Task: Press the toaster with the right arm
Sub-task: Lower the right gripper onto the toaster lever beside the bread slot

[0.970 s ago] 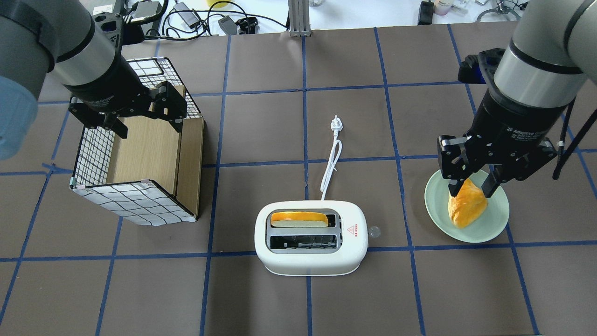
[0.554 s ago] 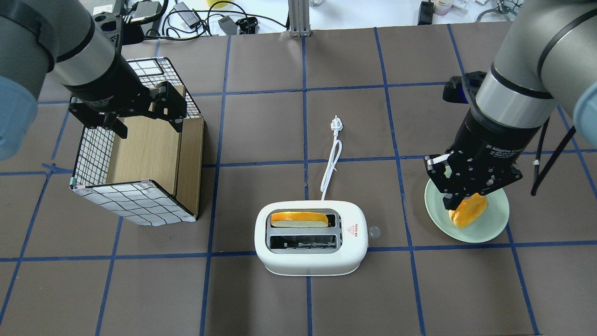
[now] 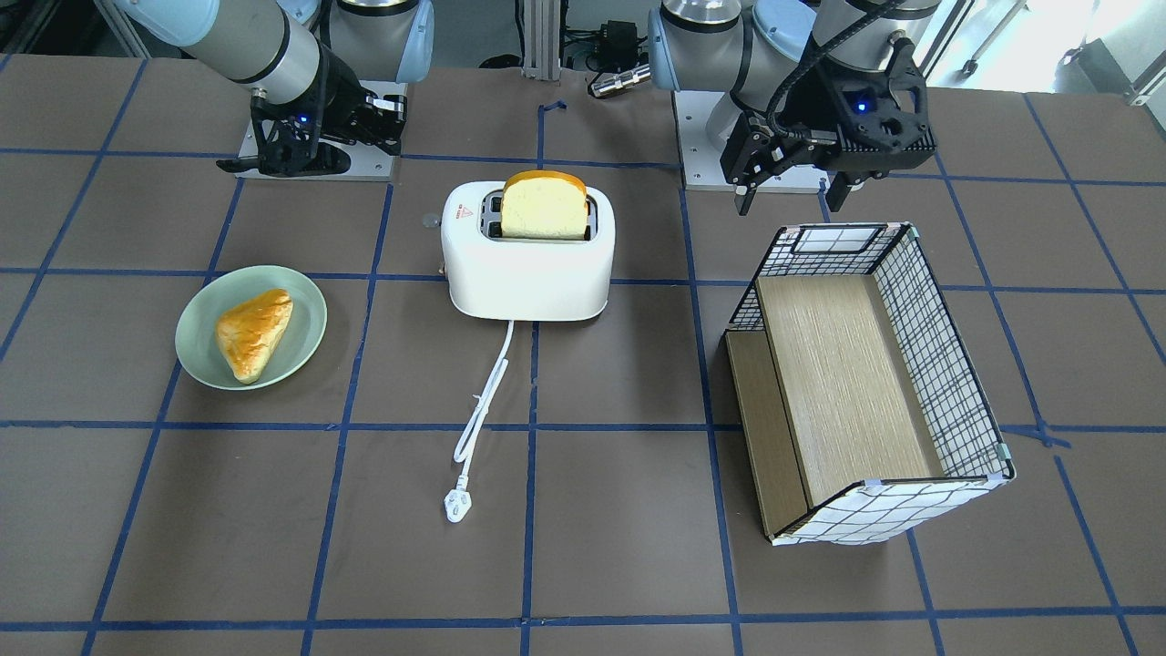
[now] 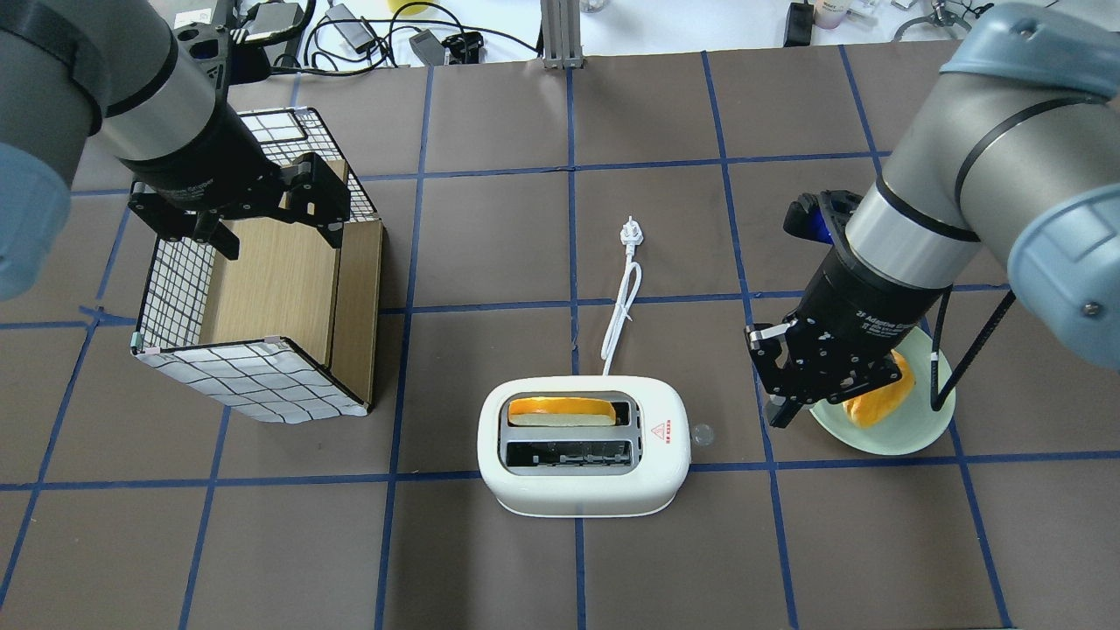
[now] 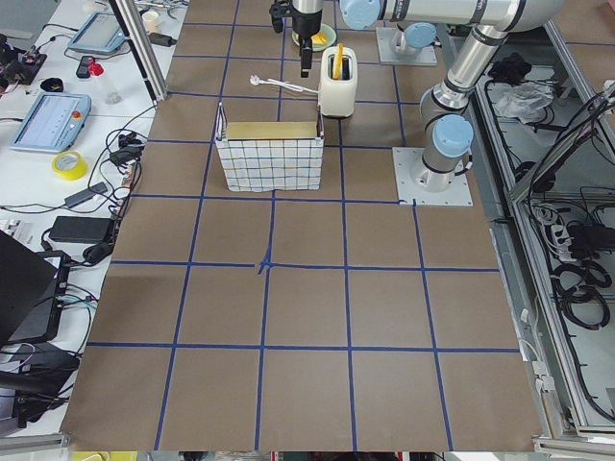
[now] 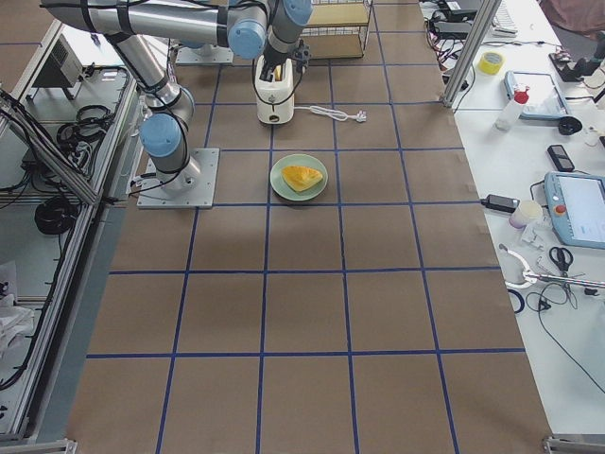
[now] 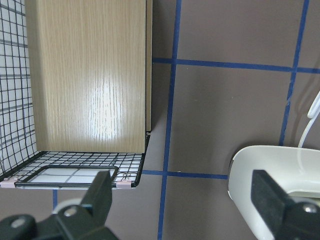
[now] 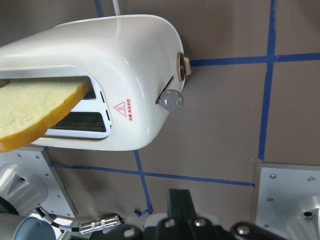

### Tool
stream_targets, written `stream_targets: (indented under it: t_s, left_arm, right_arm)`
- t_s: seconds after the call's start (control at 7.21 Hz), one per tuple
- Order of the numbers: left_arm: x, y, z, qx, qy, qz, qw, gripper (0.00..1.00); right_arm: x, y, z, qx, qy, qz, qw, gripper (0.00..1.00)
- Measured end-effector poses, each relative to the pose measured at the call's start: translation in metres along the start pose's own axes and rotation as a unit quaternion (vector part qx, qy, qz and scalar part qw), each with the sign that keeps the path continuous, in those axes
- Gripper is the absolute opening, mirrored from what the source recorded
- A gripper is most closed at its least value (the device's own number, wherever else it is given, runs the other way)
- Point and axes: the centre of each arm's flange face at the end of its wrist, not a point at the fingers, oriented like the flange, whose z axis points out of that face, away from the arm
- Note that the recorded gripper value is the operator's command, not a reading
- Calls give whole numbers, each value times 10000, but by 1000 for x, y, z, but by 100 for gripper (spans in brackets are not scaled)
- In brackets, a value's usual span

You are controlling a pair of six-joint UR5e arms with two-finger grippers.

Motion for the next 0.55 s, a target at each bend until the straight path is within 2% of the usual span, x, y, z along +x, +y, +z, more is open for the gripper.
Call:
stream_targets:
  t_s: [0.28,0.55]
  left_arm:
    - [0,0,0,0,0,0,10000,100]
    - [0,0,0,0,0,0,10000,100]
  right_arm:
    - [4,-11,21,98,-247,-53,9996,0]
    - [9,-25,37,530,-291,73,9981,0]
